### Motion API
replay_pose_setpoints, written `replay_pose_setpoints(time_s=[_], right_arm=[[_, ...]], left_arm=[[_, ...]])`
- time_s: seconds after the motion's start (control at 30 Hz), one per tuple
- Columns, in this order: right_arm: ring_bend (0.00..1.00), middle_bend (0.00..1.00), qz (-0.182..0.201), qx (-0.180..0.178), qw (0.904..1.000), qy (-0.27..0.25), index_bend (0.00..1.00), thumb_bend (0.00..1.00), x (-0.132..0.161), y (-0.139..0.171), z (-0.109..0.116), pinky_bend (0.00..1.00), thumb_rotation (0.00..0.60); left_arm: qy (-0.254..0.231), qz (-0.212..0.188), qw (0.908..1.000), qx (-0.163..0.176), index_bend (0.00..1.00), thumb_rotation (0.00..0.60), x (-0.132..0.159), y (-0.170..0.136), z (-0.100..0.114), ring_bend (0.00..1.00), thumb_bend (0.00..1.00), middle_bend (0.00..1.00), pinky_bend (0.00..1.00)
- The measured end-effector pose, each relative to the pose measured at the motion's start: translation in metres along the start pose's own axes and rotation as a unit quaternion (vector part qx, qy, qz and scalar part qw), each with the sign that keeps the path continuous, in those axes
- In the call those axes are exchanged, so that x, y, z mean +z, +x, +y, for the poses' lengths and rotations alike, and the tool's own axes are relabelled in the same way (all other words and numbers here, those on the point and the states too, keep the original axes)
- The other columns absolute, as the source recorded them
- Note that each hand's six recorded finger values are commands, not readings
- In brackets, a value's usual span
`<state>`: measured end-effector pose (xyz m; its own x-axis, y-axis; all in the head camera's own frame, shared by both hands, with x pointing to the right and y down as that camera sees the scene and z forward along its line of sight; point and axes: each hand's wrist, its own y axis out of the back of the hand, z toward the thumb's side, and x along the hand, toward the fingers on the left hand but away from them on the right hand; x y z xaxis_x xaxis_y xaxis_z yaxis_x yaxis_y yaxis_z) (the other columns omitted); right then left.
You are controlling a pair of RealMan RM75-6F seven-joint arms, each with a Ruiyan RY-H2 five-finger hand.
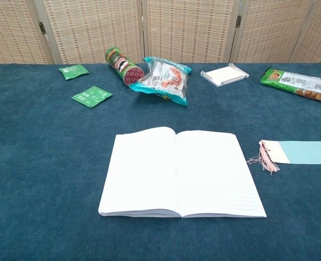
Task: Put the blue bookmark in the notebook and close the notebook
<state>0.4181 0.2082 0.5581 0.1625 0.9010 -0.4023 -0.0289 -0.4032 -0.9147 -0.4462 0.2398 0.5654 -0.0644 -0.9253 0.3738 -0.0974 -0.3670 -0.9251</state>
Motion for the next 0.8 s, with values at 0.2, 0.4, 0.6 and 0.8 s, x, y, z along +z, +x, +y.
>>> replay_pose_setpoints(time_s=[0.2, 0.4, 0.6, 0.8], right_arm=[[0.11, 0.17, -0.002, 0.003, 1.0000, 0.000, 0.16, 0.26, -0.001, 0.003, -0.001, 0.24, 0.600], [0.11, 0.17, -0.007, 0.004, 1.0000, 0.002, 0.16, 0.26, -0.002, 0.003, 0.000, 0.24, 0.600], [0.11, 0.17, -0.023, 0.022, 0.9994, 0.013, 0.14, 0.24, -0.007, 0.003, -0.005, 0.24, 0.600], [0.11, 0.17, -0.034, 0.058, 0.9972, 0.032, 0.11, 0.21, -0.010, -0.008, -0.018, 0.24, 0.600]], left_arm=[[0.001, -0.002, 1.0000, -0.007, 0.13, 0.600, 0.001, -0.002, -0.002, 0.01, 0.25, 0.00, 0.16], [0.001, -0.006, 0.9999, -0.010, 0.13, 0.600, 0.002, -0.002, 0.000, 0.01, 0.25, 0.00, 0.16], [0.000, -0.013, 0.9998, -0.017, 0.13, 0.600, 0.005, -0.002, -0.001, 0.01, 0.25, 0.00, 0.16], [-0.001, -0.018, 0.9996, -0.022, 0.13, 0.600, 0.008, -0.001, -0.004, 0.01, 0.25, 0.00, 0.16]])
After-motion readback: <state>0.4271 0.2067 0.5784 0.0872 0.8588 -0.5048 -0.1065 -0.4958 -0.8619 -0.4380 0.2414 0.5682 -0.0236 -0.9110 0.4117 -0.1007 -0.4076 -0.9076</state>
